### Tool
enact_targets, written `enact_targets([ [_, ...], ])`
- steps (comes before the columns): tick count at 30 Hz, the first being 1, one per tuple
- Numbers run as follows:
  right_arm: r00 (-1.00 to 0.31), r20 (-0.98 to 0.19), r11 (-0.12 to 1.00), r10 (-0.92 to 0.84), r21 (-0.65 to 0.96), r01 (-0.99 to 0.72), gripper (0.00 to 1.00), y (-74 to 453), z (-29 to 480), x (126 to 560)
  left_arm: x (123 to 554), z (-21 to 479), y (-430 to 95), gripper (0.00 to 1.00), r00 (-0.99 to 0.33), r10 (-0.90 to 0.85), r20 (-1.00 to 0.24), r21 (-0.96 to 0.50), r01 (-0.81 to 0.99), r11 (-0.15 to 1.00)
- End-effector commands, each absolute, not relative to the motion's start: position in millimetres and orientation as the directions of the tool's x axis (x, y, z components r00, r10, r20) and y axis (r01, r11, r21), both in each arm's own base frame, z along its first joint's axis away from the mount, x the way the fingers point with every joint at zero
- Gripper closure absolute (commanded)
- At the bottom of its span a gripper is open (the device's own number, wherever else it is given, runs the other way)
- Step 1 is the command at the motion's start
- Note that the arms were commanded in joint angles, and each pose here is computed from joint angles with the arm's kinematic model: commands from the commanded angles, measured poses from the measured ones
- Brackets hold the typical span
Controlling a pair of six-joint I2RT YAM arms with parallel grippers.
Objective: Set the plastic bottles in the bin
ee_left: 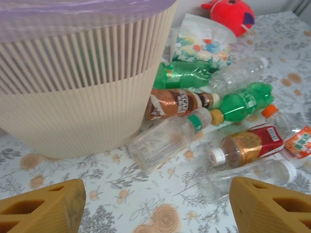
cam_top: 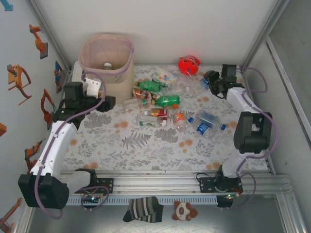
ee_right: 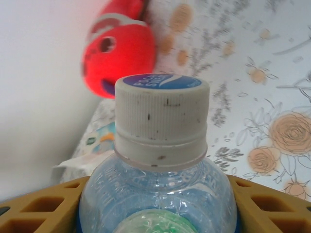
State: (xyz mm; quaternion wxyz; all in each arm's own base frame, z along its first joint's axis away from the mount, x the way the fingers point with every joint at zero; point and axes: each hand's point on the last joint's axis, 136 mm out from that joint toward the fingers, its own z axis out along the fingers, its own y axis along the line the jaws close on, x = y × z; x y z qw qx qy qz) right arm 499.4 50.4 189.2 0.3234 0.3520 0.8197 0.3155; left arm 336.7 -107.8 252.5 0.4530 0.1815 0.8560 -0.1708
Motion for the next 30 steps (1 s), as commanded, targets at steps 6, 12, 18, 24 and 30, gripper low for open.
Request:
enact_targets([
  [6, -0.633, -0.635, 0.738, 0.442, 0.658, -0.145, 0.43, 110, 298, 451, 335, 289, -145, 0.23, -0.490, 0.052, -0.870, -0.284, 0.584, 0.760],
  [12, -0.528, -0.818, 0.708, 0.227, 0.511, -0.488, 0.43, 158, 357, 401, 325, 326, -187, 0.24, -0.412, 0.053, -0.910, -0.285, 0.712, 0.641],
  [18, -0.359, -0.928, 0.584, 0.099, 0.346, -0.734, 0.43, 202, 400, 346, 300, 365, -229, 0.24, -0.312, 0.040, -0.949, -0.254, 0.833, 0.492],
  [24, -0.272, -0.957, 0.499, 0.103, 0.286, -0.818, 0.43, 223, 432, 312, 274, 398, -255, 0.22, -0.228, -0.015, -0.973, -0.217, 0.902, 0.372],
  [30, -0.173, -0.976, 0.379, 0.130, 0.211, -0.901, 0.44, 246, 463, 280, 246, 420, -279, 0.18, -0.162, -0.025, -0.986, -0.163, 0.948, 0.272],
])
